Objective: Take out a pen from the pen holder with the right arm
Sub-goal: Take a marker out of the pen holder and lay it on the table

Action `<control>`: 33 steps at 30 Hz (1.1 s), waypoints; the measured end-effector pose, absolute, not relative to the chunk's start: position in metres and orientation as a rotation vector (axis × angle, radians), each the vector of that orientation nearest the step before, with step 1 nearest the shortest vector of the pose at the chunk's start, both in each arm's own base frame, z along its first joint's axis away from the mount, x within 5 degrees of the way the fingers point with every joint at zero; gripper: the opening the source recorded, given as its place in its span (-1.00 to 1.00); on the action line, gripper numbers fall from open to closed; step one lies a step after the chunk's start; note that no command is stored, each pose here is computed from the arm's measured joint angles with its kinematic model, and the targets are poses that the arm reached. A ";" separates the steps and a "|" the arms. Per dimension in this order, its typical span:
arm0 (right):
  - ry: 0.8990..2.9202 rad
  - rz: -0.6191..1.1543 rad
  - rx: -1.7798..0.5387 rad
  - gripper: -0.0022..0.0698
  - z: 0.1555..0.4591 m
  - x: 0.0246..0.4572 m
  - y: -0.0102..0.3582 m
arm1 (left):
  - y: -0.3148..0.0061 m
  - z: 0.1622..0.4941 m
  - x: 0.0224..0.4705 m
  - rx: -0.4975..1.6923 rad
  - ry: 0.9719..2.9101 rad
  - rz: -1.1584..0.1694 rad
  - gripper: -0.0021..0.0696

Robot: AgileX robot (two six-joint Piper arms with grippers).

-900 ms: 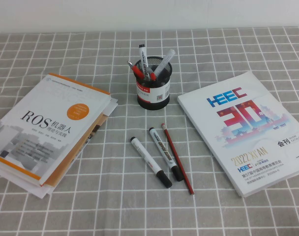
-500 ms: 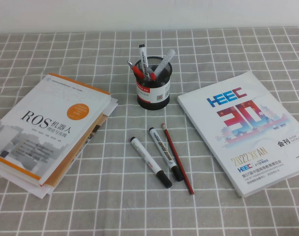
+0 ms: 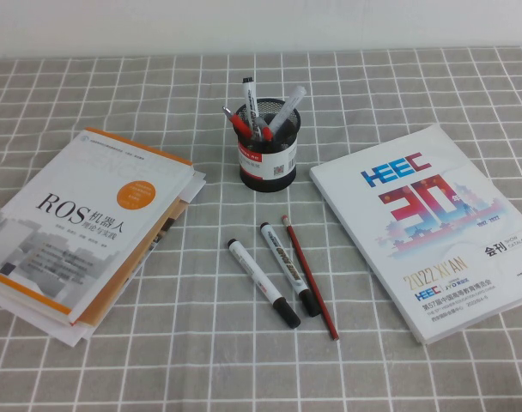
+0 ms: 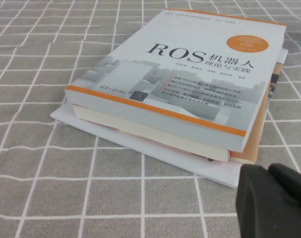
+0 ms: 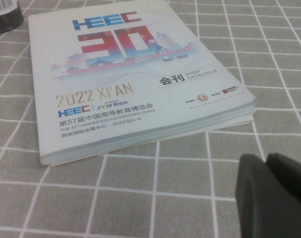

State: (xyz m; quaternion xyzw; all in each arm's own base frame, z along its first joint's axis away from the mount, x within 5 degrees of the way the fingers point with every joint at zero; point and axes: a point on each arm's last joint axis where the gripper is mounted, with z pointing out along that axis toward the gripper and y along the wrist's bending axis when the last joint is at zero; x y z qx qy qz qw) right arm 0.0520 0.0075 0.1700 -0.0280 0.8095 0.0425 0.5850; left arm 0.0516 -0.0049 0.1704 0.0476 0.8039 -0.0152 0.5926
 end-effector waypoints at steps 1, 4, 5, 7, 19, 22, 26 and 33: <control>1.888 0.099 -0.065 -0.97 0.170 0.052 0.007 | -0.005 0.170 0.052 0.111 1.869 -0.035 -0.95; 1.888 0.100 -0.065 -0.97 0.170 0.052 0.008 | -0.005 0.170 0.052 0.111 1.869 -0.035 -0.95; 1.888 0.104 -0.062 -0.97 0.170 0.052 0.008 | -0.005 0.170 0.052 0.111 1.869 -0.035 -0.95; 1.884 0.116 -0.054 -0.97 0.170 0.052 0.008 | -0.005 0.170 0.052 0.111 1.869 -0.035 -0.95; 1.727 0.316 0.125 -0.97 0.185 0.055 0.011 | -0.005 0.170 0.052 0.111 1.869 -0.035 -0.95; 1.646 0.418 0.232 -0.97 0.192 0.056 0.010 | -0.005 0.170 0.052 0.111 1.869 -0.035 -0.95; 1.581 0.520 0.342 -0.97 0.196 0.056 0.009 | -0.005 0.170 0.052 0.111 1.869 -0.035 -0.95; 1.536 0.548 0.390 -0.97 0.200 0.057 0.007 | -0.005 0.170 0.052 0.111 1.869 -0.035 -0.95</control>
